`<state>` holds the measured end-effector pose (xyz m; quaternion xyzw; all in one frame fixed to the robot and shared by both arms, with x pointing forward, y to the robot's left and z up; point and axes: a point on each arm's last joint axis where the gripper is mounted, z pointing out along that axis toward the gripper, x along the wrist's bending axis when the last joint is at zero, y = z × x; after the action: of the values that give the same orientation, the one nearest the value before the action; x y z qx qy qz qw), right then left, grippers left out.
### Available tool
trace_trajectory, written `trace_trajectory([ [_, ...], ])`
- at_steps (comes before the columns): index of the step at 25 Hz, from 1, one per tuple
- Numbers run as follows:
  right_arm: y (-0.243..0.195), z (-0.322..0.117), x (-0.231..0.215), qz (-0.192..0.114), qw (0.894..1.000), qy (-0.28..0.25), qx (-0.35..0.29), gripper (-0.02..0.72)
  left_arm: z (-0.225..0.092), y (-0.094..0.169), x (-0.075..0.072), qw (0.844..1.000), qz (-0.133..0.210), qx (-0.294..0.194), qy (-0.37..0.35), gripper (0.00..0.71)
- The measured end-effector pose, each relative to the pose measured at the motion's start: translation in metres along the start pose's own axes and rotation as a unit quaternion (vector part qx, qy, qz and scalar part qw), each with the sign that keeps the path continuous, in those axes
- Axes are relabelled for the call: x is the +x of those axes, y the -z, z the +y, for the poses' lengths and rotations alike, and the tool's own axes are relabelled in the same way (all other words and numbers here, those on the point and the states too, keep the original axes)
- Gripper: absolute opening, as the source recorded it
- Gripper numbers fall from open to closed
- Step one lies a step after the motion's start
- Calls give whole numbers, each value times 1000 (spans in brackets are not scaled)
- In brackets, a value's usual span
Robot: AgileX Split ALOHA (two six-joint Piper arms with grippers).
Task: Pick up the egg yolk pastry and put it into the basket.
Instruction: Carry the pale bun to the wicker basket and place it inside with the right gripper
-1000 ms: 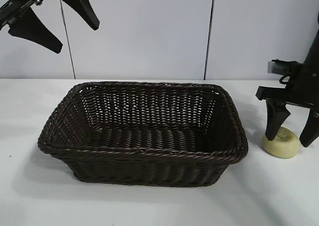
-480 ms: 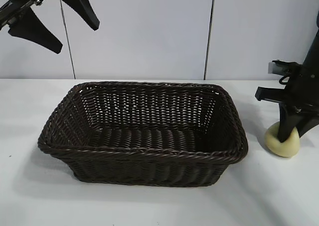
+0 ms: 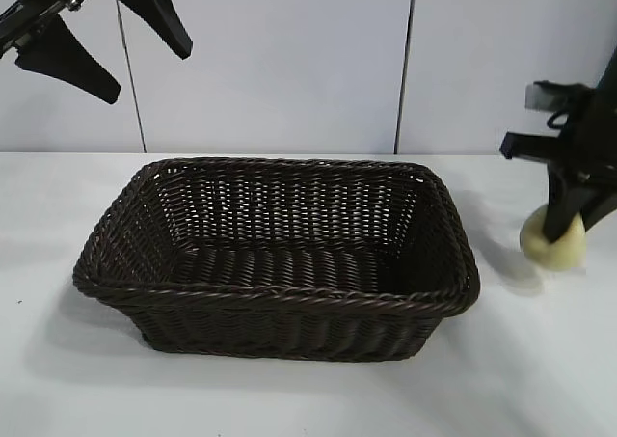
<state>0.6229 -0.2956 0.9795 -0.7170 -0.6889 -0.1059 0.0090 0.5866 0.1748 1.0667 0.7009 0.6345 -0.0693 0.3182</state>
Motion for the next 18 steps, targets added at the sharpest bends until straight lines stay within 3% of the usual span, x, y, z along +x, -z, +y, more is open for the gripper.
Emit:
trace_trajectory([
  [7, 70, 6, 18, 22, 997, 24, -73, 83, 0, 0, 0, 1000, 0, 2, 0, 549],
  [14, 76, 2, 24, 39, 997, 22, -65, 83, -1, 0, 0, 1000, -1, 5, 0, 549],
  [18, 76, 3, 29, 72, 995, 15, -68, 79, -1, 0, 0, 1000, -1, 5, 0, 549],
])
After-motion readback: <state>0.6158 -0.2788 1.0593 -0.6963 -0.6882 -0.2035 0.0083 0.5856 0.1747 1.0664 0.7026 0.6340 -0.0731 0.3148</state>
